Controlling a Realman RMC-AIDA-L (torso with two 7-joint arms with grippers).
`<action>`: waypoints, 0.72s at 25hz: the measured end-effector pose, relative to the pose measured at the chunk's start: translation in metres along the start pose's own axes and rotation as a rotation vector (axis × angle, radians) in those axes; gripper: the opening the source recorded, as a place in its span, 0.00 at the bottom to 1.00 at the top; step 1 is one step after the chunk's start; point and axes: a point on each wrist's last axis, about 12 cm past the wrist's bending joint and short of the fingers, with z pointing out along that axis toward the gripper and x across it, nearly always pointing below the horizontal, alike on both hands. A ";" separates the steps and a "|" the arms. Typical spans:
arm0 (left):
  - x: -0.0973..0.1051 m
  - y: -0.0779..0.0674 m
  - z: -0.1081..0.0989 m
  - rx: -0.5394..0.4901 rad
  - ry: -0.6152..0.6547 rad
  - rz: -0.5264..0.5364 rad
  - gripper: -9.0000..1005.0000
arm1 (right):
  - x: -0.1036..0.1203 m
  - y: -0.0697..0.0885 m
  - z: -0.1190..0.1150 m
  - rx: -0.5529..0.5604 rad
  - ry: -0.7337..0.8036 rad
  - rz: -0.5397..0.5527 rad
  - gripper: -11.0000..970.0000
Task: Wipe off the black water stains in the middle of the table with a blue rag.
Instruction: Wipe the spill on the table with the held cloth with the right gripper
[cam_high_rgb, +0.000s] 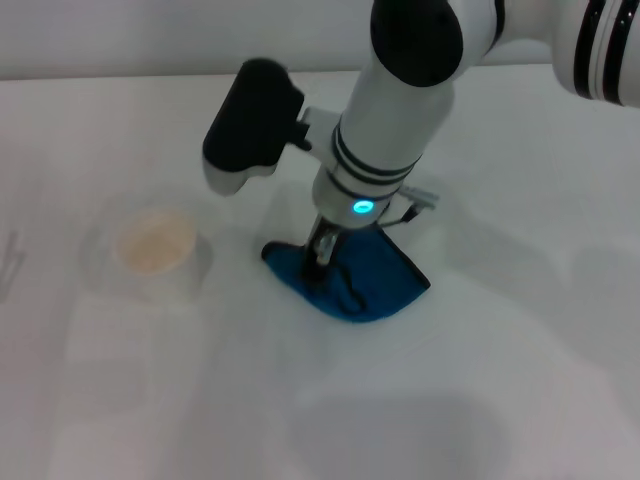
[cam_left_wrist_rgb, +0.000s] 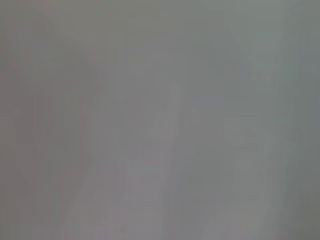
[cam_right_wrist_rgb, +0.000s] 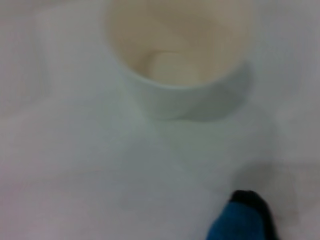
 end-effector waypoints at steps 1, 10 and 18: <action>0.000 0.000 0.000 0.001 -0.001 0.000 0.86 | 0.001 -0.003 0.000 0.020 0.003 0.007 0.06; -0.001 -0.001 0.002 0.004 -0.005 0.001 0.86 | 0.019 -0.033 0.006 0.122 0.040 0.084 0.06; -0.002 0.001 0.003 0.004 -0.006 0.004 0.86 | 0.030 -0.054 0.003 0.241 0.070 0.143 0.06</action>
